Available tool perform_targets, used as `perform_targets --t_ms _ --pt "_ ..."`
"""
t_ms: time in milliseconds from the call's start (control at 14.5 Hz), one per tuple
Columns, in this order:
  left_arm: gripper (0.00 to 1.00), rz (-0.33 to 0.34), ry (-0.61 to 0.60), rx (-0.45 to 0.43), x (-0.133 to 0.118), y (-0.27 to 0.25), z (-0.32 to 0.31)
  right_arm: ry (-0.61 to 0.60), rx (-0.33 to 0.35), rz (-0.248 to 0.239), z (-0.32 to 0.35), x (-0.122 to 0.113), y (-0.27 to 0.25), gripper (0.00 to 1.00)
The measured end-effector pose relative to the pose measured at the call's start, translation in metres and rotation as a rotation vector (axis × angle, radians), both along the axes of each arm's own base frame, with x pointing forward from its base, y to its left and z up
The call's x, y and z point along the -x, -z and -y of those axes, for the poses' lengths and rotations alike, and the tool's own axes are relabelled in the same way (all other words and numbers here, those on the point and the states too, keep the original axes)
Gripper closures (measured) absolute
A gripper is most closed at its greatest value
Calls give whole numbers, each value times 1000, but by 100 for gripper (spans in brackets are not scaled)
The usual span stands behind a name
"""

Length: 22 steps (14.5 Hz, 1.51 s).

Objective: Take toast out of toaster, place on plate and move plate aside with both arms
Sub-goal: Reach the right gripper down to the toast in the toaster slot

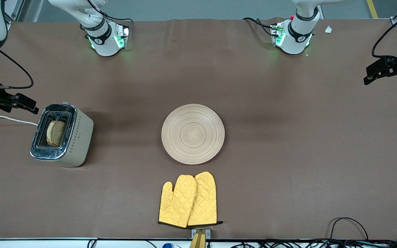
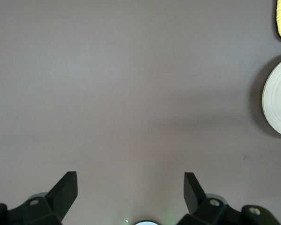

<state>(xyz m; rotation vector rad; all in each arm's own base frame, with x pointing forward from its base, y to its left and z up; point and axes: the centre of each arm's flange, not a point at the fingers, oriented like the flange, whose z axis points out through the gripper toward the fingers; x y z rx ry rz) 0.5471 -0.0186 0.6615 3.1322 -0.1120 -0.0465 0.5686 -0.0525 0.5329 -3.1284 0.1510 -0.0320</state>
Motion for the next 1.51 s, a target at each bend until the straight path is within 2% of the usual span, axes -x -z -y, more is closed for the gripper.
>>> perform_targets --t_ms 344,482,963,1032,1101,1514 --pt "0 6 -4 -13 -2 -2 -3 -11 26 14 0 -3 88 0" --pt "0 18 -2 -13 -2 -7 -2 -22 39 42 -2 -6 113 0" --pt "0 19 0 -14 -2 -7 -1 -27 46 40 -3 -11 148 3" --pt "0 19 0 -14 -2 -7 -1 -27 46 36 -2 -11 150 7" --pt "0 19 1 -14 -2 -7 -1 -26 46 34 -2 -12 151 17" --pt "0 24 -4 -17 -2 -9 -3 -17 48 32 4 -11 152 81"
